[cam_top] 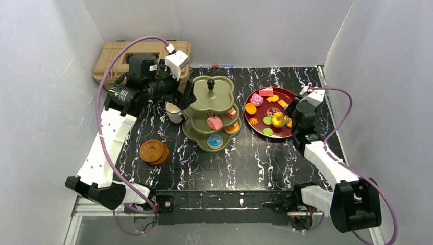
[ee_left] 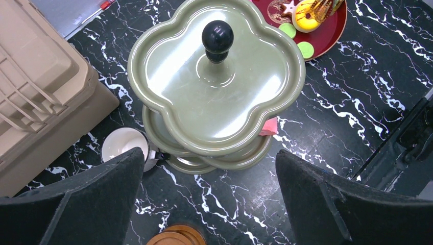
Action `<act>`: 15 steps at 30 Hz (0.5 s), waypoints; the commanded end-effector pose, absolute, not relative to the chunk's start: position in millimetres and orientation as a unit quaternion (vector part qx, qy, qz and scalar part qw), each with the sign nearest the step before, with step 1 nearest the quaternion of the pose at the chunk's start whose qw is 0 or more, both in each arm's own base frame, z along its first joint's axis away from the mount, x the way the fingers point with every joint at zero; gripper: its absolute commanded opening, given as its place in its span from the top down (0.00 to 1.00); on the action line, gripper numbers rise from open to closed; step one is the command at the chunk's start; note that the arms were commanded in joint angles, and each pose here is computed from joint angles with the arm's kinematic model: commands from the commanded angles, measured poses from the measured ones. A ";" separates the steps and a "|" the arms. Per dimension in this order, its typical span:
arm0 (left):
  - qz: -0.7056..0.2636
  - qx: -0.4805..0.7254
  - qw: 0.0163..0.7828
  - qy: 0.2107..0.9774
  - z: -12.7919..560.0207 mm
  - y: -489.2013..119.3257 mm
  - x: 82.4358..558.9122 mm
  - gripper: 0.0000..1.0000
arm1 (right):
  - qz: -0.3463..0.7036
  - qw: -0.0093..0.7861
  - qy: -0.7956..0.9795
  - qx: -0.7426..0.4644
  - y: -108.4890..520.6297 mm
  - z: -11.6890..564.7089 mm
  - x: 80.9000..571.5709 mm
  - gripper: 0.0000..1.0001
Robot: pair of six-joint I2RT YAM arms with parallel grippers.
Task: Serve the afternoon tea
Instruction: Pick up the desert from the tray.
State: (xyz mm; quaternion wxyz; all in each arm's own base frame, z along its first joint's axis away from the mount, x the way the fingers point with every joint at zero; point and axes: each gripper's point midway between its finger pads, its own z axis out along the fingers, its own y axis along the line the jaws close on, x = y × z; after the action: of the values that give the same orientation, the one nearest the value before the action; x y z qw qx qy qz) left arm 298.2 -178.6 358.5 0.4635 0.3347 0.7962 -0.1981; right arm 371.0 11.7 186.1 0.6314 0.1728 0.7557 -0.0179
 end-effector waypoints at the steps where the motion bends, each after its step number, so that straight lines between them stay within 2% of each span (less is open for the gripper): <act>1: -0.196 0.337 0.475 0.789 369.7 -174.5 288.8 0.01 | 0.032 0.684 0.709 0.169 22.7 248.8 376.9 0.89; 15: -0.197 0.335 0.472 0.791 367.3 -175.2 290.5 0.01 | 0.189 0.695 0.678 0.147 69.8 314.0 369.6 0.90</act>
State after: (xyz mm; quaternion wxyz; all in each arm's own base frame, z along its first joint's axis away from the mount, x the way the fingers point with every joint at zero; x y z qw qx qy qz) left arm 298.6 -178.0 358.4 0.4636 0.3337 0.7969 -0.1966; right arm 367.9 46.4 259.3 0.6702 0.1543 0.7186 0.1034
